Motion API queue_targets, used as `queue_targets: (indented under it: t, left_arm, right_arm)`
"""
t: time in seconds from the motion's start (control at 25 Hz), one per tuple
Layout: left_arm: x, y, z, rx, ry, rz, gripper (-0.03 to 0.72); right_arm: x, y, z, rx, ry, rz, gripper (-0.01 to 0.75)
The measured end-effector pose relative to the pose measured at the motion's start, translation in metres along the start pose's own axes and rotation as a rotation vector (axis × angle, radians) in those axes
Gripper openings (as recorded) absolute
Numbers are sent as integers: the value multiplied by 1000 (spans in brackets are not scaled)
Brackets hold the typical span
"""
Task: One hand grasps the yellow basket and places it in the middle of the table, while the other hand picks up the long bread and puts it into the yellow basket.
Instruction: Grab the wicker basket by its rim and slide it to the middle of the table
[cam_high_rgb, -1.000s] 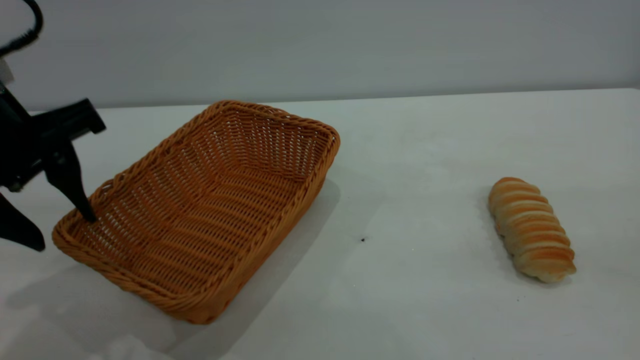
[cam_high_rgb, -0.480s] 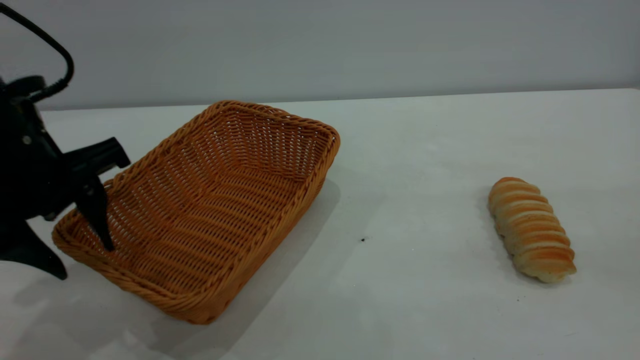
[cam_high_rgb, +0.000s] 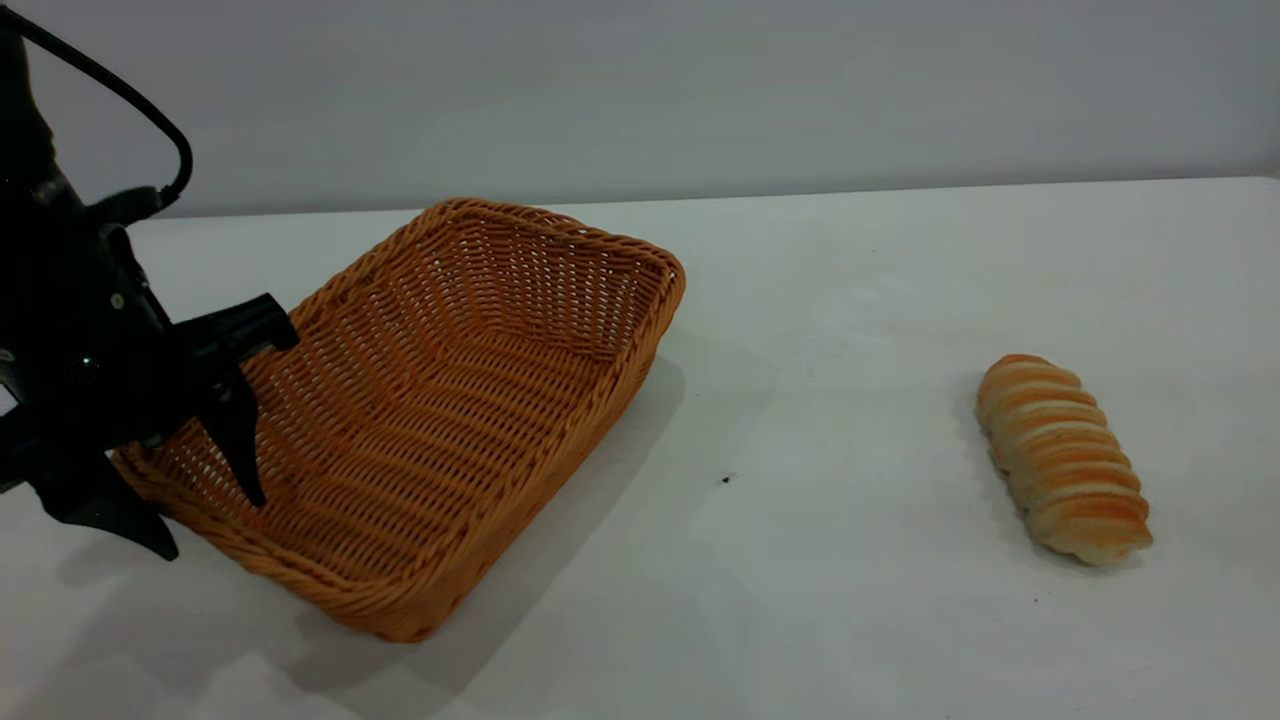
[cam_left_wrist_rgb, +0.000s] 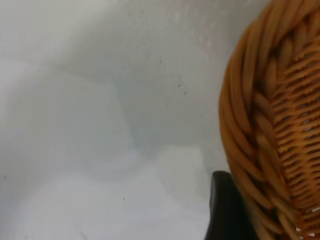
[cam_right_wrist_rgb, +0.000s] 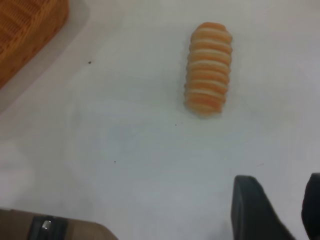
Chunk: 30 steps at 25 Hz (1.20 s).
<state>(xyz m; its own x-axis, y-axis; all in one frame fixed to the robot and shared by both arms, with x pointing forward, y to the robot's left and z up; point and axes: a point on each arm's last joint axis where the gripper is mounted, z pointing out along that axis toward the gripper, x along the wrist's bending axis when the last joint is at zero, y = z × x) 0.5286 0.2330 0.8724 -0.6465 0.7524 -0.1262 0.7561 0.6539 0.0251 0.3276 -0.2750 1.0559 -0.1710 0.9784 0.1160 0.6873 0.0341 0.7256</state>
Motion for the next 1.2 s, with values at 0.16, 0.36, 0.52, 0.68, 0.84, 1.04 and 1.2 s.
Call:
queue_targets:
  t: [0.16,0.36,0.52,0.68,0.84,1.04,1.2]
  left_arm:
    - [-3,3,6,-31,-31,-2,392]
    - [-7,7,13,-61,-69,-35,200]
    - [-11,11,14,-84,-93,-15,138]
    - [-11,11,14,-89,-96,6,138]
    - [-13,12,7,-106,-112,66,138]
    - [-16,12,-11,-143,-147,199,138]
    - [-20,9,-17,-110,-154,286,138]
  right_arm:
    - [0,0,0,0,1,-7,289]
    - [0,0,0,0,1,-8,289]
    - [0,0,0,0,1,-8,288]
    - [0,0,0,0,1,-8,288]
    - [0,0,0,0,1,-8,288]
    - [0,0,0,0,1,-8,288]
    - [0,0,0,0,1,-8,288]
